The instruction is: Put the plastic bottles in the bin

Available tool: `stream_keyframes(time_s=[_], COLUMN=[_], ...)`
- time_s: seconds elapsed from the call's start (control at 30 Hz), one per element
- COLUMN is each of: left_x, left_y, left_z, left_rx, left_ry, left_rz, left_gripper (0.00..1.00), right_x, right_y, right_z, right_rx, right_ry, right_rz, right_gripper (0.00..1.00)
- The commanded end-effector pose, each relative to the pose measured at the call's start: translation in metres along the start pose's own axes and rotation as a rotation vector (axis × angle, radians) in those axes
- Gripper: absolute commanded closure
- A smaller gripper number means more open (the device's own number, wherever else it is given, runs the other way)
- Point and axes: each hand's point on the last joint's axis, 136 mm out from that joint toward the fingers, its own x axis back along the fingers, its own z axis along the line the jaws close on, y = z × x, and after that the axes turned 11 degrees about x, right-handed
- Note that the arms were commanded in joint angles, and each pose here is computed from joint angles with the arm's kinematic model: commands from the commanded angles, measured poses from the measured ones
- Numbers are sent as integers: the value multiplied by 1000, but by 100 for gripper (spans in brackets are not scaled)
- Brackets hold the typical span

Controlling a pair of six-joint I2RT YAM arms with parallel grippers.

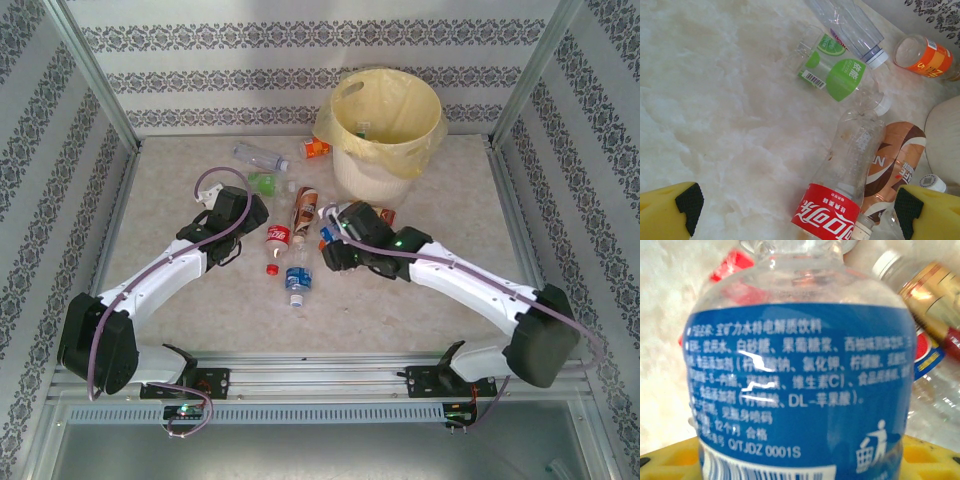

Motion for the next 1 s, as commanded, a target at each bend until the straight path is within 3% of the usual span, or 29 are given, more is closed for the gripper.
stream_keyframes(time_s=[0.0, 0.23, 0.37, 0.63, 0.97], left_x=[4, 0, 2, 3, 8], left_y=[9, 5, 4, 0, -6], left_z=[1, -3, -8, -4, -14], left_rx=[31, 56, 59, 54, 5], left_ry=[-11, -52, -73, -70, -143], left_rz=[-24, -4, 12, 28, 89], left_gripper=[1, 1, 1, 1, 1], right_x=[32, 79, 97, 122, 120], right_y=[47, 124, 166, 229, 263], right_z=[-5, -25, -39, -70, -142], right_rx=[-79, -148, -149, -110, -43], right_ry=[27, 86, 91, 38, -103], right_rz=[-197, -573, -706, -793, -771], right_gripper=[56, 56, 56, 57, 54])
